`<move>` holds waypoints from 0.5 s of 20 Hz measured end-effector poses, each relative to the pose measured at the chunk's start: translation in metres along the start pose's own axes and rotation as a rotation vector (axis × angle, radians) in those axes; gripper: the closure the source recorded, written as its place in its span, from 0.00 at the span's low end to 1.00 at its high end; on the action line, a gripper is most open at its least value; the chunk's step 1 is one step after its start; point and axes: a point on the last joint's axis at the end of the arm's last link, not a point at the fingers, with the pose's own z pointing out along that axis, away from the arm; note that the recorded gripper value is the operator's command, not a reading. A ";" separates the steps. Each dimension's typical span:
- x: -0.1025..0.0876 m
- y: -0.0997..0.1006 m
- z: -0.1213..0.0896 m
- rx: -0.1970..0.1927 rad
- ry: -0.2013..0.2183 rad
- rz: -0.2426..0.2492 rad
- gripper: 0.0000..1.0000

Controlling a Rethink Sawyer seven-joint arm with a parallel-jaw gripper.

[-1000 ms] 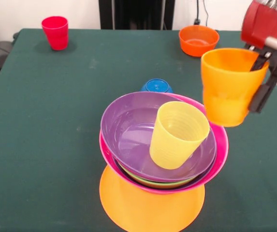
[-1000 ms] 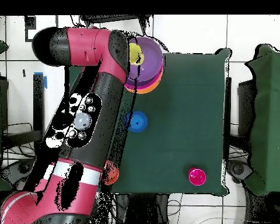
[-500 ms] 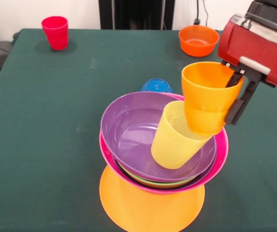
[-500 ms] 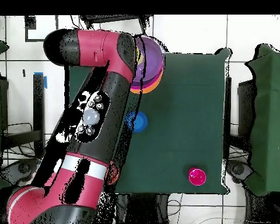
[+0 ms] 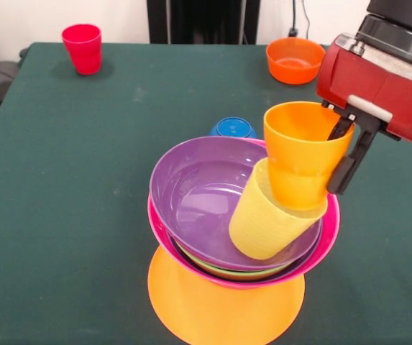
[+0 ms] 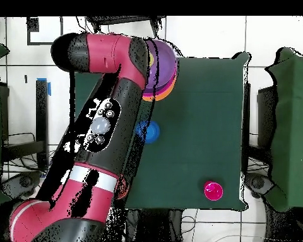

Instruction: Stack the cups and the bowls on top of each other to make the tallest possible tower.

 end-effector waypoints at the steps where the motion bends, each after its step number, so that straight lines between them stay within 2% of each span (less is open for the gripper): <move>1: 0.000 -0.002 0.002 0.001 -0.002 0.002 1.00; 10: 0.008 -0.017 0.011 0.030 0.012 0.015 1.00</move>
